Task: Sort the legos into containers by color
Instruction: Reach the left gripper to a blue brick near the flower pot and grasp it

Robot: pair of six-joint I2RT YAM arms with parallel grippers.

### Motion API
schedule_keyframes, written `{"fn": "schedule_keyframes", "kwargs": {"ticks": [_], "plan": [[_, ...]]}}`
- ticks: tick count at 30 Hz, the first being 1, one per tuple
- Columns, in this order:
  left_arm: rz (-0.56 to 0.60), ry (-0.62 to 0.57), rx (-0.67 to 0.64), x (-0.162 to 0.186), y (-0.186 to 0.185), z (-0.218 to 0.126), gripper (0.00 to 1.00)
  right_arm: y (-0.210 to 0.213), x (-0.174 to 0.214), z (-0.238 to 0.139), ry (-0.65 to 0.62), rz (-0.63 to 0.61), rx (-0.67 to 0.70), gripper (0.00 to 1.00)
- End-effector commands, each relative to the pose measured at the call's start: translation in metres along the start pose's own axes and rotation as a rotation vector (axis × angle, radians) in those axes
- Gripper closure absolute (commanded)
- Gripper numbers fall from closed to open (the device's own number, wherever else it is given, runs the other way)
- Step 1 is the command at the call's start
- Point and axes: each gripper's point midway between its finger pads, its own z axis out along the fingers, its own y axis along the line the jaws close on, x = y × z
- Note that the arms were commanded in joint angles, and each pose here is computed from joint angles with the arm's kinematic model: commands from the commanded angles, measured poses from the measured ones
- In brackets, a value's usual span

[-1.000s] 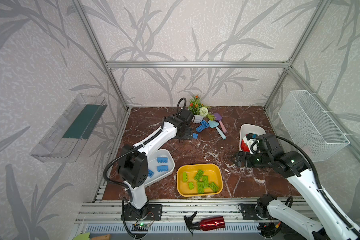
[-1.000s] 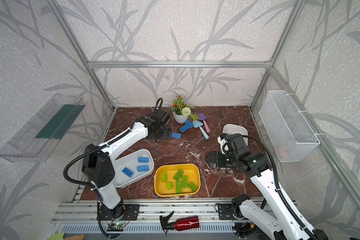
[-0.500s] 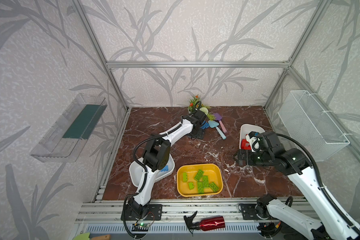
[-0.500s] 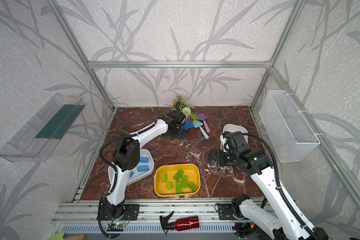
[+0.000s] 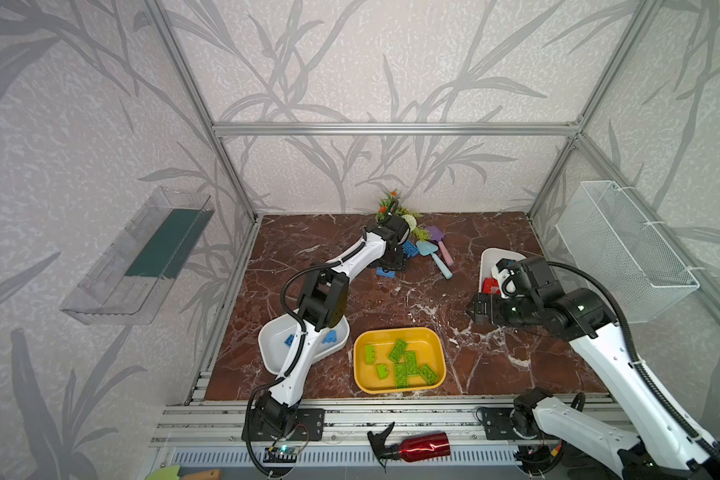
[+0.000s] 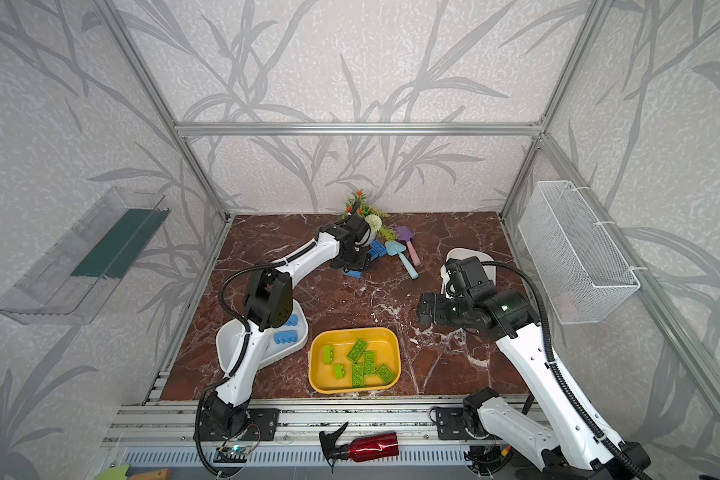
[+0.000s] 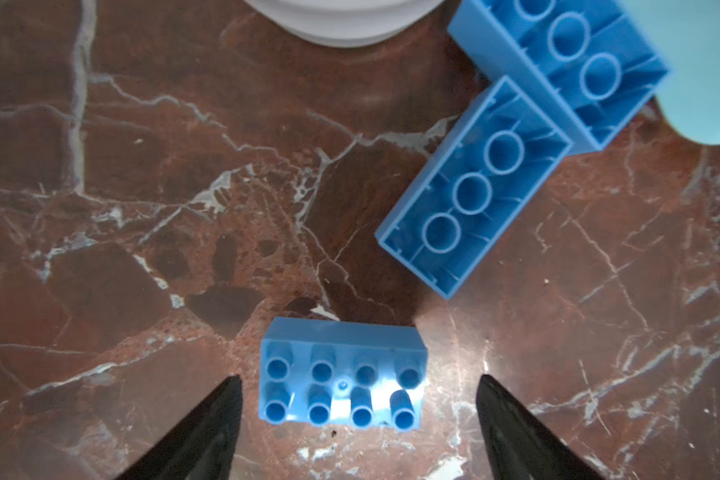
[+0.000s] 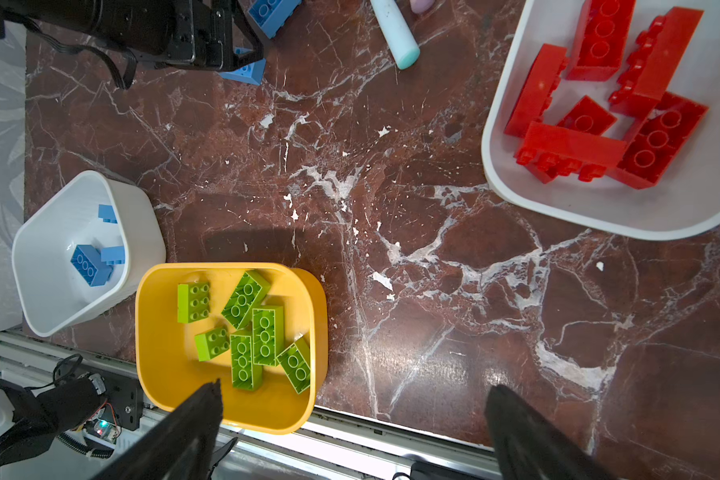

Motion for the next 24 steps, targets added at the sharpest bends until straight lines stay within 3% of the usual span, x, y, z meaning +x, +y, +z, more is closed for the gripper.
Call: {"fn": "schedule_keyframes", "kwargs": {"ticks": [1,18,24], "plan": [[-0.002,0.051,0.016,0.011,0.004,0.004,0.13,0.001,-0.01,-0.003,-0.029,0.015,0.004,0.01],[0.017,0.108,0.008,0.028,0.002,0.021,0.16,-0.001,-0.01,0.001,-0.025,0.048,0.015,0.01],[0.005,0.121,-0.029,0.033,0.007,0.026,0.27,-0.001,-0.009,-0.002,-0.028,0.037,0.013,0.01]]}}
